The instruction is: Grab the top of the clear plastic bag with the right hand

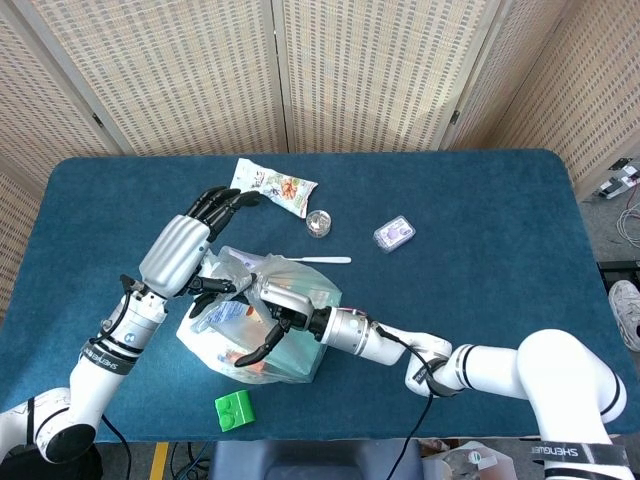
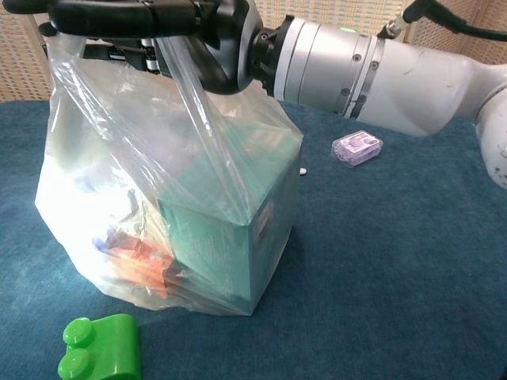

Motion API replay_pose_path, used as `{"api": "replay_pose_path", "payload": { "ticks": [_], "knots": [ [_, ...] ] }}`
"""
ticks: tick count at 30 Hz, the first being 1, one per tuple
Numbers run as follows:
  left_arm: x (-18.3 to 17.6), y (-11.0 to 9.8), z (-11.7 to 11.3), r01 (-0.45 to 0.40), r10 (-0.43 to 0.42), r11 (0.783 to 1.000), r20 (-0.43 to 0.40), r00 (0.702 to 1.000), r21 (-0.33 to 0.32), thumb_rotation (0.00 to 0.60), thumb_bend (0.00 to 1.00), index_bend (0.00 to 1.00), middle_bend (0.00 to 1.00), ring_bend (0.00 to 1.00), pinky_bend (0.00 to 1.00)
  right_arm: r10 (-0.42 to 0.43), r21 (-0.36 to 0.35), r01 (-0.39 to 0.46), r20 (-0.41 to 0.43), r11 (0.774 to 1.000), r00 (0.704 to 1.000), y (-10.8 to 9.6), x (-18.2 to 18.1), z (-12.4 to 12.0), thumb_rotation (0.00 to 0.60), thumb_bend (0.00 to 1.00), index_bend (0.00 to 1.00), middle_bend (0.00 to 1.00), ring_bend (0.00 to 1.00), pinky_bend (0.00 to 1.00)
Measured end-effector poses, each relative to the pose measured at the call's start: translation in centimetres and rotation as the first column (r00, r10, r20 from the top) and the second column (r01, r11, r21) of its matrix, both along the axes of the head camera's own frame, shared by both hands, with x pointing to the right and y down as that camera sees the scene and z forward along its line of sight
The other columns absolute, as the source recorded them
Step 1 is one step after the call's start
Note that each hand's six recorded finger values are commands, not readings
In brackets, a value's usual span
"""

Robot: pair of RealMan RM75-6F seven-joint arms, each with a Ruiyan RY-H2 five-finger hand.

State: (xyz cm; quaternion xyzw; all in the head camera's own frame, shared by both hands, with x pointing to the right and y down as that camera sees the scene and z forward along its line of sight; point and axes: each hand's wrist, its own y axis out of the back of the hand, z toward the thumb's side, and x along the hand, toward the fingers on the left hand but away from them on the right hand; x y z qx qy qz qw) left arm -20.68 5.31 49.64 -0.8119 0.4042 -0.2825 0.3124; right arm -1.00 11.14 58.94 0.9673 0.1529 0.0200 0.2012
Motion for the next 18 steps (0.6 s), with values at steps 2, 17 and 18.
{"api": "replay_pose_path", "payload": {
  "ticks": [2, 17, 18],
  "knots": [
    [-0.1, -0.1, 0.1, 0.005, -0.005, 1.000, 0.007, 1.000, -0.003, 0.600, 0.17, 0.07, 0.17, 0.08, 0.03, 0.004, -0.009, -0.004, -0.002, 1.000, 1.000, -0.1, 0.1, 0.1, 0.600, 0.00, 0.27, 0.34, 0.21, 0.08],
    [-3.4, -1.2, 0.9, 0.074, -0.071, 0.997, 0.114, 0.991, -0.023, 0.600, 0.16, 0.08, 0.17, 0.08, 0.03, 0.031, -0.089, -0.033, -0.030, 0.996, 0.999, -0.9, 0.8, 1.0, 0.600, 0.00, 0.53, 0.58, 0.45, 0.27],
    [-3.7, -1.4, 0.9, 0.080, -0.077, 0.997, 0.126, 0.989, -0.022, 0.600, 0.16, 0.08, 0.17, 0.08, 0.03, 0.031, -0.093, -0.033, -0.030, 0.995, 0.999, -0.9, 0.8, 1.0, 0.600, 0.00, 0.54, 0.59, 0.46, 0.28]
  ]
}}
